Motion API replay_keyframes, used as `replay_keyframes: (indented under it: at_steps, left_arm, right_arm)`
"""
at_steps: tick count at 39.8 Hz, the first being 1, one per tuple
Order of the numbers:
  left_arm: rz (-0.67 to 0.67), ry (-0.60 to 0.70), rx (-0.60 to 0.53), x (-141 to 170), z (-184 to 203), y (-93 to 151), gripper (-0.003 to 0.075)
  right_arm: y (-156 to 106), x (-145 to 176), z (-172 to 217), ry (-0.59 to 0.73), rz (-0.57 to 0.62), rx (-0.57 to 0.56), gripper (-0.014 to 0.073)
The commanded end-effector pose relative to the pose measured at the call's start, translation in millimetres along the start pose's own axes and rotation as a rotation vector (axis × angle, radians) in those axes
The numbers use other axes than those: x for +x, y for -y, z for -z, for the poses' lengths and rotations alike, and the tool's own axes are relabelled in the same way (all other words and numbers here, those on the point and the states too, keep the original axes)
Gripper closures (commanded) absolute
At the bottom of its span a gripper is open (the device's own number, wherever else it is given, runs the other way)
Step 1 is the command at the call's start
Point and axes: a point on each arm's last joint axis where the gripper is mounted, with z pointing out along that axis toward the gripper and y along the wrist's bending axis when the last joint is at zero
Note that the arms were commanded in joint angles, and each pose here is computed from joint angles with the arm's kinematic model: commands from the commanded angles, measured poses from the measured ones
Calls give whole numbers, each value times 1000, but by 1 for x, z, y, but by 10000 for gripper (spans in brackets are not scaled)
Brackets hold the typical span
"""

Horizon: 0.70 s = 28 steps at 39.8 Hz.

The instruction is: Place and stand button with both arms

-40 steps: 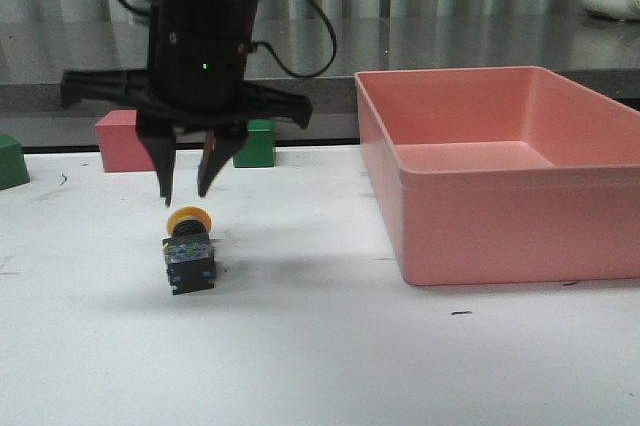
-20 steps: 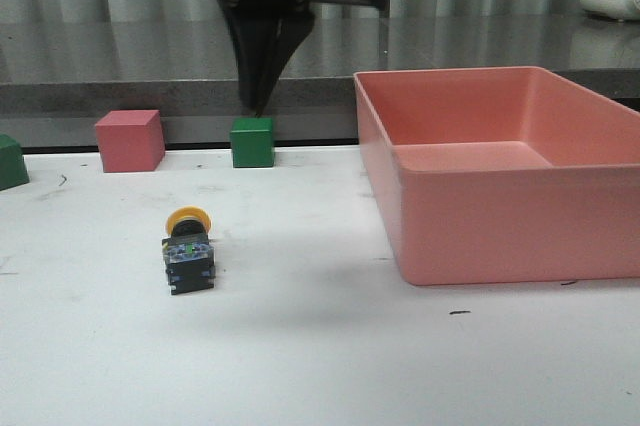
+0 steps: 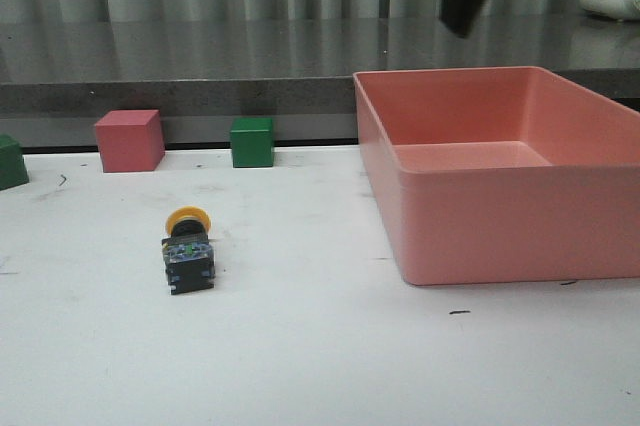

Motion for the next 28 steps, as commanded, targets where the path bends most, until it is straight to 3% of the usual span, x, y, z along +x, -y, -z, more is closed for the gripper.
replay_keyframes:
  at_steps: [1,11,16,28]
  left_arm:
    - [9,102,-2,-19,0,0,100]
    - [9,102,-2,-19,0,0,100]
    - [9,102,-2,-19,0,0,100]
    - [9,102,-2,-19,0,0,101]
  right_arm:
    - [36,19,26,67,-67,32,663]
    - [100,80,26,120,-233,103,663]
    - [105,107,33,263,-246,106,664]
    - [104,188,51,721,-123,160,665]
